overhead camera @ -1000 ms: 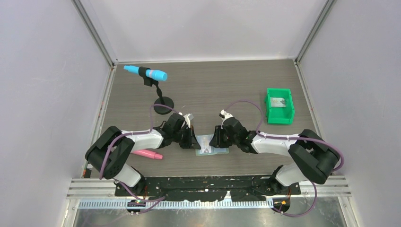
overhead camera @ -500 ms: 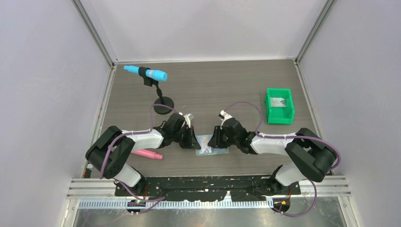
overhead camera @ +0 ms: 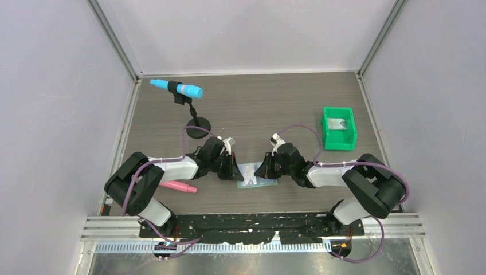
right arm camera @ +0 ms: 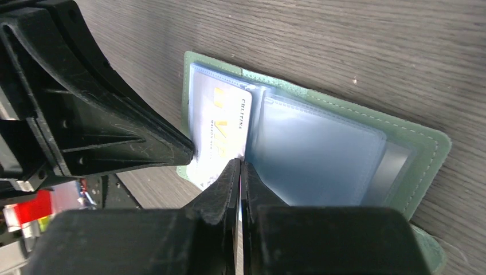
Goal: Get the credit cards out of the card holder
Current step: Remove the credit card from the card holder.
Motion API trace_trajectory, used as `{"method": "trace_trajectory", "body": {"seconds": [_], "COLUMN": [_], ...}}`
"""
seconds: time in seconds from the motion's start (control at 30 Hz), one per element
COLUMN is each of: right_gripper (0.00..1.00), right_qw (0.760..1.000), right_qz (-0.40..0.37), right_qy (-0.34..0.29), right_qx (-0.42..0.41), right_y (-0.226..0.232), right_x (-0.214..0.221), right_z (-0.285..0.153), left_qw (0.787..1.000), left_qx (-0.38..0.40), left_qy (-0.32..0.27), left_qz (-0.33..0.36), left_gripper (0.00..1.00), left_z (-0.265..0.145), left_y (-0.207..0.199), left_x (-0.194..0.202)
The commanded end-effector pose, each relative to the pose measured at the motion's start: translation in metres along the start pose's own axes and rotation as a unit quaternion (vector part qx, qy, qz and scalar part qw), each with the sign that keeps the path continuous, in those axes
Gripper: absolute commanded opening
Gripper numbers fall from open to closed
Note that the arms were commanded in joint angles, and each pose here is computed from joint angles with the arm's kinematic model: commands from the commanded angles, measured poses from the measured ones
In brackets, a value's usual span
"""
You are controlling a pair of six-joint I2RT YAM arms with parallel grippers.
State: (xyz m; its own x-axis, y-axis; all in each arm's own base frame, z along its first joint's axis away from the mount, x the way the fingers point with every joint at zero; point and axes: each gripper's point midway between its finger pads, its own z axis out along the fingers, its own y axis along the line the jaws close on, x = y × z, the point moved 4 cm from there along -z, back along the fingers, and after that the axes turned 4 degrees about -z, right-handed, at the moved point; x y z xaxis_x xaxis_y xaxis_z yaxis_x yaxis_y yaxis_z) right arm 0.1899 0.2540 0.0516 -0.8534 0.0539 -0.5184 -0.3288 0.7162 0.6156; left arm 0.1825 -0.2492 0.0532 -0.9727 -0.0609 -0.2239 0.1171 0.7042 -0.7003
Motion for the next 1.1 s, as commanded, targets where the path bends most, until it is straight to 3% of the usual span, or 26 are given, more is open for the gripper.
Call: {"method": "trace_trajectory", "body": {"seconds": [0.0, 0.3, 0.63, 1.07], "right_gripper": [0.06, 0.05, 0.05, 0.05], "right_qw": [0.997, 0.996, 0.999, 0.999], "right_qz": [0.013, 0.036, 0.022, -0.001], "right_qy": [-0.023, -0.016, -0.032, -0.041], "right_qx": [-0.074, -0.075, -0.033, -0.031], "right_y": [0.013, 0.001, -0.012, -0.007], "right_x": [-0.009, -0.006, -0.016, -0.024], "right_z": [-0.001, -0.005, -0.027, -0.047], "left_qw": [1.0, 0.999, 0.999, 1.0], "left_qx": [-0.026, -0.046, -0.044, -0.016], "left_qy": [0.009, 0.006, -0.006, -0.016], "left_qz": [0.009, 0.008, 0.008, 0.012], "left_gripper": [0.0, 0.01, 0.17, 0.28], "left_z": [0.004, 0.001, -0.003, -0.011], "left_y": [0.013, 0.017, 0.016, -0.001], "left_x": [0.005, 0.005, 0.005, -0.002]}}
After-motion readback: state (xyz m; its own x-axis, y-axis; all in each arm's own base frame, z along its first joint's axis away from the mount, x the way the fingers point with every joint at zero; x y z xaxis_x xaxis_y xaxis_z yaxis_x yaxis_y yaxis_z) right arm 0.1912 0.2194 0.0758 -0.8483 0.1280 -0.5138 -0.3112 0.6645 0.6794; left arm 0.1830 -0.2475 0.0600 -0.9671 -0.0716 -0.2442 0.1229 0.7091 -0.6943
